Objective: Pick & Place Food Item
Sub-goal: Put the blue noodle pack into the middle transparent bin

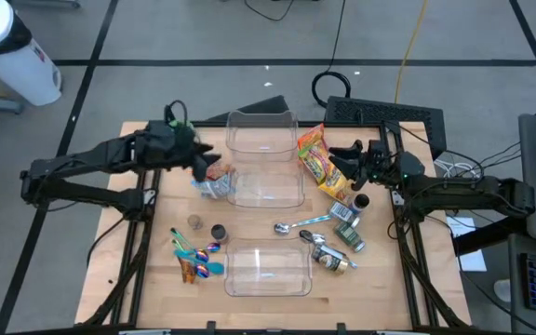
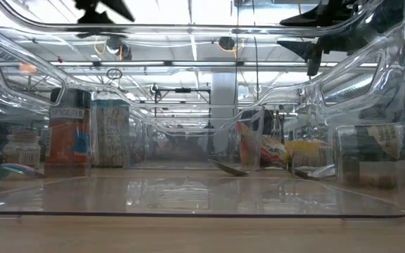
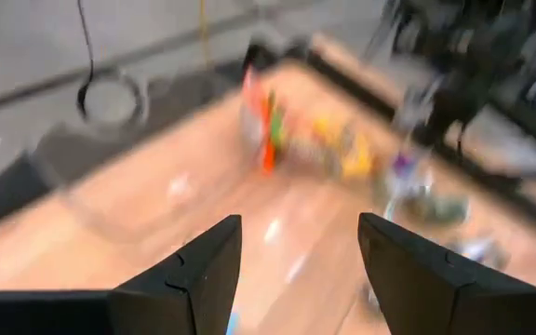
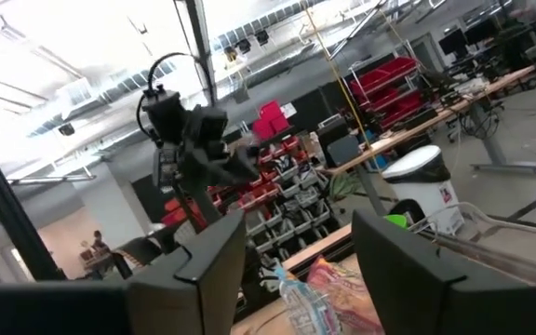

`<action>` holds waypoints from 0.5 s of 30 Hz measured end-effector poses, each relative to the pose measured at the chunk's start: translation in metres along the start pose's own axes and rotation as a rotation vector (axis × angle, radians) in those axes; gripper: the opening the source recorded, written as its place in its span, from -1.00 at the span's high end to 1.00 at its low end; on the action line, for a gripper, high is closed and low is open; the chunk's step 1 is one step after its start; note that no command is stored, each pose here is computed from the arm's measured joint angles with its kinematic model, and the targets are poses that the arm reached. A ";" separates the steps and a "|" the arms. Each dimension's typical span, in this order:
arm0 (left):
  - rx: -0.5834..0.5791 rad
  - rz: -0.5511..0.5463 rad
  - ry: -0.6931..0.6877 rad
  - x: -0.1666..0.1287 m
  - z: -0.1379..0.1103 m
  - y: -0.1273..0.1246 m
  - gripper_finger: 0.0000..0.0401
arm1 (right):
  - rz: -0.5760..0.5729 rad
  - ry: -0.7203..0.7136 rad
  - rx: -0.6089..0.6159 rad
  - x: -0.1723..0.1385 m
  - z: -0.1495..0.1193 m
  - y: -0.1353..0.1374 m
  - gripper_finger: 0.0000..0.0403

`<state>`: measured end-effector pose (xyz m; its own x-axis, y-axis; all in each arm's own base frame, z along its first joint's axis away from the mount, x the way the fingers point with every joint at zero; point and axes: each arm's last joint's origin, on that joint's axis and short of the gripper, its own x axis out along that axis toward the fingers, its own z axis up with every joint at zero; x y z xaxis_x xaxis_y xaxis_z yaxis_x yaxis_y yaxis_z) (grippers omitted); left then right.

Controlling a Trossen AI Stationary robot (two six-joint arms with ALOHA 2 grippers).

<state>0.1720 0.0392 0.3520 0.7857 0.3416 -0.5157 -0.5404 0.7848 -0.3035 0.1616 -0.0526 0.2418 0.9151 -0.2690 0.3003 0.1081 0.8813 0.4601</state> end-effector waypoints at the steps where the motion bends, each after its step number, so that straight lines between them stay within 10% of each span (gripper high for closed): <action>1: 0.010 0.019 0.045 -0.002 -0.005 0.003 -0.11 | -0.015 -0.008 0.005 0.000 0.000 0.000 0.04; 15: 0.210 0.155 0.304 0.026 -0.051 0.022 -0.11 | -0.176 -0.122 0.131 -0.001 0.003 -0.005 0.06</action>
<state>0.1653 0.0386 0.2916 0.5581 0.3202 -0.7655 -0.5476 0.8353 -0.0498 0.1591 -0.0581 0.2422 0.8318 -0.4664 0.3011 0.2035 0.7608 0.6163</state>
